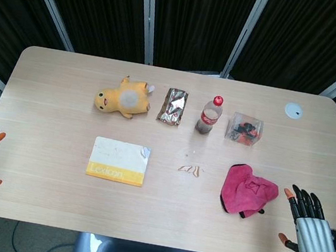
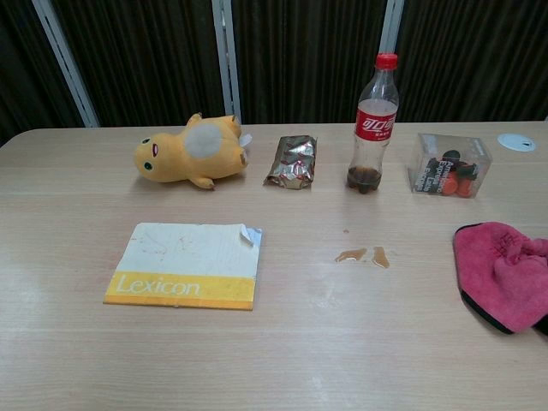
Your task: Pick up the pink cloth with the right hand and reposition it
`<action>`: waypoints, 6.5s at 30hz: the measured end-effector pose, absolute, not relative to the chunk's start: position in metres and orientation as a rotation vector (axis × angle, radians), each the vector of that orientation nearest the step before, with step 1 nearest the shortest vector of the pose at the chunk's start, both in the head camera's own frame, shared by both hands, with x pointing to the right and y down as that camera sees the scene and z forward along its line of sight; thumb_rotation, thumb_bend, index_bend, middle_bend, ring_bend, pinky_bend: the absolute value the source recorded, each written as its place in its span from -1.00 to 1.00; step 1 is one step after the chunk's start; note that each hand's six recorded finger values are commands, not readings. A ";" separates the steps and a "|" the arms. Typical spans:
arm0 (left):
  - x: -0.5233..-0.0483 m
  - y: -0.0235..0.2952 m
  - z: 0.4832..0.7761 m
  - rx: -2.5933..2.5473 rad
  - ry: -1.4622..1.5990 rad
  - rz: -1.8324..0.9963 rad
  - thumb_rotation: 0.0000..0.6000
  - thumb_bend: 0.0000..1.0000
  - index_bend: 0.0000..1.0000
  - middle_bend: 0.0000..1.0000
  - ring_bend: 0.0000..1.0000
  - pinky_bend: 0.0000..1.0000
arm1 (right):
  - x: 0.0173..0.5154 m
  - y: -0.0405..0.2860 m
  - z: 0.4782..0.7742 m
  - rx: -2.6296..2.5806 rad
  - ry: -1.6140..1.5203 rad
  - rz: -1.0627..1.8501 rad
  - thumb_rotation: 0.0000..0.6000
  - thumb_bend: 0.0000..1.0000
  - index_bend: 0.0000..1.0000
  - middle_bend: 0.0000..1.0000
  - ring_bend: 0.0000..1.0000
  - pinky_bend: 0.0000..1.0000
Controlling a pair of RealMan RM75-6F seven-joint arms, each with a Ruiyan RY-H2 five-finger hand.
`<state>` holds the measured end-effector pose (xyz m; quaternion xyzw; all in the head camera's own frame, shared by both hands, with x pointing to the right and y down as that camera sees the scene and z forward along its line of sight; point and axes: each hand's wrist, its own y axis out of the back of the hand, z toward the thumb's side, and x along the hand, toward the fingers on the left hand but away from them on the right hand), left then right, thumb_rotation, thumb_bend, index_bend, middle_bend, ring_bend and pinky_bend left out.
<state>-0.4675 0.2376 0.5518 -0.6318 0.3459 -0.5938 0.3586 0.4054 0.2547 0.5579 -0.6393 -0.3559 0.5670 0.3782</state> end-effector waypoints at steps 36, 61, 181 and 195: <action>-0.466 0.238 0.552 -1.644 0.897 -1.517 1.00 -0.94 -0.88 -1.00 -1.00 -1.00 | 0.398 0.251 0.567 -1.685 -0.953 1.482 1.00 -1.00 -0.89 -1.00 -1.00 -0.92; -0.467 0.239 0.552 -1.673 0.905 -1.525 1.00 -0.94 -0.88 -1.00 -1.00 -1.00 | 0.371 0.208 0.672 -1.670 -0.978 1.785 1.00 -0.93 -0.89 -1.00 -1.00 -0.92; -0.471 0.239 0.558 -1.725 0.952 -1.579 1.00 -0.94 -0.83 -1.00 -1.00 -1.00 | 0.139 0.174 0.766 -2.022 -1.037 1.558 1.00 0.25 0.51 0.20 0.06 0.53; -0.475 0.238 0.558 -1.729 0.967 -1.603 1.00 -0.94 -0.83 -1.00 -1.00 -1.00 | 0.149 0.164 0.780 -1.895 -0.937 1.589 1.00 0.25 0.52 0.21 0.06 0.53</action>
